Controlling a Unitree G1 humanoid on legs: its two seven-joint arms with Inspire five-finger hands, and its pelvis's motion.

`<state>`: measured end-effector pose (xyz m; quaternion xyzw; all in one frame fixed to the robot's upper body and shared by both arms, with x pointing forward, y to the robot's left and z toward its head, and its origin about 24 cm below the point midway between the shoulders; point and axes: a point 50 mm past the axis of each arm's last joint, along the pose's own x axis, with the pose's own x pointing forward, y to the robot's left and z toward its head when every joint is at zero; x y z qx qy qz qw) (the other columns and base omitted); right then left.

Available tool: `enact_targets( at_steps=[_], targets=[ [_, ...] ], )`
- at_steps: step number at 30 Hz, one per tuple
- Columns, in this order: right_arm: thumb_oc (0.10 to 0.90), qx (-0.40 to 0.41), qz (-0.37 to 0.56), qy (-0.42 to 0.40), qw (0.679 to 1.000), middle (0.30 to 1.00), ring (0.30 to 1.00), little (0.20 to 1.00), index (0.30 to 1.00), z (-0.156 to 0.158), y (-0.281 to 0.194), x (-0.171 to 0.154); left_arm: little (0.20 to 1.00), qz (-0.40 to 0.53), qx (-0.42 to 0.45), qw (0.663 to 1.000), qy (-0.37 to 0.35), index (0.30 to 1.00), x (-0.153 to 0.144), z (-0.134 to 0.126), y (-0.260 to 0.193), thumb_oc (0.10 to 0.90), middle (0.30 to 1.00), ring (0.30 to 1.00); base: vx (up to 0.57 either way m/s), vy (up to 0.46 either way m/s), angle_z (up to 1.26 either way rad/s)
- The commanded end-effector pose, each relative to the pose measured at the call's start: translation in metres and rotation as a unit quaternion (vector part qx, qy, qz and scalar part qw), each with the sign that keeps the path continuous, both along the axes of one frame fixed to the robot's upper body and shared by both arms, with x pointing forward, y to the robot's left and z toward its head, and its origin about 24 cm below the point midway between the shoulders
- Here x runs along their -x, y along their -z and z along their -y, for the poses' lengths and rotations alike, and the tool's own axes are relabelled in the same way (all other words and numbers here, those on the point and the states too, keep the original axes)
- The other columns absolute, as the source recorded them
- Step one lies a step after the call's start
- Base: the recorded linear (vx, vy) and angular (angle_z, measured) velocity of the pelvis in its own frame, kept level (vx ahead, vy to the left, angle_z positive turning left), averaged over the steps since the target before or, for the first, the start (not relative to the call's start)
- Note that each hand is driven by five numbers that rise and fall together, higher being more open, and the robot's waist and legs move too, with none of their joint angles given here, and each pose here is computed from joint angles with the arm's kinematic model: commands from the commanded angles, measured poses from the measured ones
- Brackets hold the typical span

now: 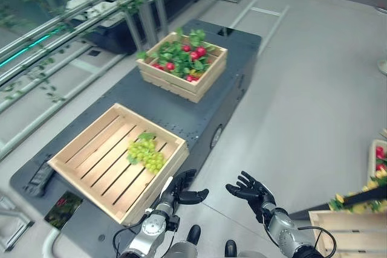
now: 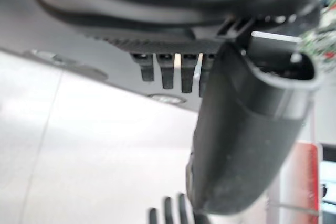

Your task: Pick up the fruits from the basket on one side to the basket on the other side

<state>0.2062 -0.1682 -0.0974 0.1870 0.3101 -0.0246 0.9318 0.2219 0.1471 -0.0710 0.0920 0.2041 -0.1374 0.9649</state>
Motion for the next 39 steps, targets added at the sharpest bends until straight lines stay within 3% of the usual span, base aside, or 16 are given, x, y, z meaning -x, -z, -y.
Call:
enact_targets(
  at_steps=[1, 9, 19, 26, 32, 39],
  targets=[
    [0.800, -0.026, 0.120, 0.056, 0.991, 0.900, 0.900, 0.900, 0.900, -0.002, -0.037, -0.029, 0.900, 0.115, 0.019, 0.991, 0.061, 0.900, -0.026, 0.016, -0.040, 0.800, 0.900, 0.900, -0.02, 0.120, 1.23],
    [0.800, -0.036, 0.109, 0.071, 0.991, 0.900, 0.900, 0.900, 0.900, -0.011, -0.034, -0.026, 0.900, 0.136, 0.008, 0.988, 0.068, 0.900, -0.040, 0.024, -0.052, 0.800, 0.900, 0.900, 0.02, 0.087, 0.44],
    [0.800, -0.024, 0.111, 0.082, 0.990, 0.900, 0.900, 0.900, 0.900, -0.019, -0.038, -0.024, 0.900, 0.175, -0.017, 0.983, 0.060, 0.900, -0.035, 0.006, -0.060, 0.800, 0.900, 0.900, 0.00, 0.112, 0.03],
    [0.800, -0.019, 0.107, 0.085, 0.990, 0.900, 0.900, 0.900, 0.900, -0.015, -0.033, -0.027, 0.900, 0.225, -0.036, 0.971, 0.072, 0.900, -0.049, 0.013, -0.082, 0.800, 0.900, 0.900, 0.10, -0.211, 0.26],
    [0.800, -0.010, 0.083, 0.059, 0.995, 0.900, 0.900, 0.900, 0.900, -0.018, -0.030, -0.023, 0.900, 0.235, -0.024, 0.970, 0.060, 0.900, -0.037, 0.008, -0.080, 0.800, 0.900, 0.900, 0.15, -0.204, 0.31],
    [0.800, 0.032, 0.082, 0.052, 0.995, 0.900, 0.900, 0.900, 0.900, 0.003, -0.026, -0.020, 0.900, 0.312, -0.055, 0.947, 0.056, 0.900, -0.044, 0.013, -0.098, 0.800, 0.900, 0.900, 0.08, 0.067, -0.05]
  ],
)
